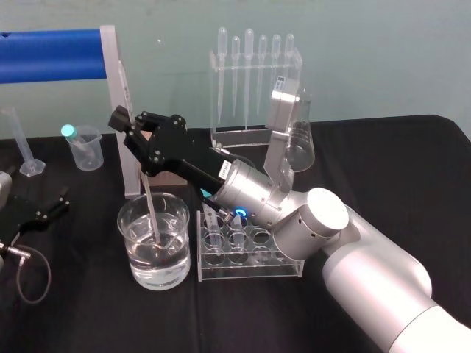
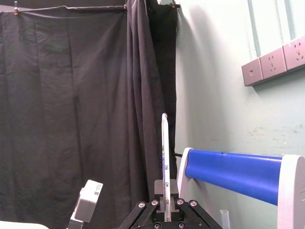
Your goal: Hold the thermometer with one hand and immerse one end into the beaker, then reinsert it into the test tube rack.
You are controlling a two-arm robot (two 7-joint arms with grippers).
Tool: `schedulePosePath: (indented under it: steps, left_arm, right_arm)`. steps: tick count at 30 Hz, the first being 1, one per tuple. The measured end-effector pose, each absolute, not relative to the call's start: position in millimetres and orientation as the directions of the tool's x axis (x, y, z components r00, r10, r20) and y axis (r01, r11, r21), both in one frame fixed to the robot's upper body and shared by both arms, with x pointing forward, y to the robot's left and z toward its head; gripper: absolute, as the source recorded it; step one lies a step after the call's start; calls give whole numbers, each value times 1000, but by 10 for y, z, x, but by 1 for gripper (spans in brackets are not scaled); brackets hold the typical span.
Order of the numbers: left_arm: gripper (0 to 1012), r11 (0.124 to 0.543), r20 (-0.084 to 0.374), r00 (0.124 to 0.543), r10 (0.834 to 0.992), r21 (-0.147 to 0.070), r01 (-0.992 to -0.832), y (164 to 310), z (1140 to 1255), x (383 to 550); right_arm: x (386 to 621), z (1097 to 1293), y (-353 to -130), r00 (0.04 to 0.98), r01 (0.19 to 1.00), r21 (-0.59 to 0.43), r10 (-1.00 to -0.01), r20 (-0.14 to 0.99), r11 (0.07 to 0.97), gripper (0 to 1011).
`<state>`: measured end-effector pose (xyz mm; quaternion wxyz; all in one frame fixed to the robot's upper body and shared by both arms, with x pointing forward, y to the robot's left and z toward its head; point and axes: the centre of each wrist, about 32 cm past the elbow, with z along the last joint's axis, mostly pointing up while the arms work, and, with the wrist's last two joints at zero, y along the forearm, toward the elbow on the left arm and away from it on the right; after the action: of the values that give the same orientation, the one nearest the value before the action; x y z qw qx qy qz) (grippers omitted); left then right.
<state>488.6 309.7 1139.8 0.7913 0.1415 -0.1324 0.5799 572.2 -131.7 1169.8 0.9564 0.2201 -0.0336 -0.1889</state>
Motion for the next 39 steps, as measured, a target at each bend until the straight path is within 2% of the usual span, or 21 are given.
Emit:
schedulePosePath:
  steps: [39]
  left_arm:
    - [1008,287,374,292,880,70,-955,3097,11398,4886]
  right_arm:
    - [5722,11698,-1317,926,347,434,-376,-19,832,55]
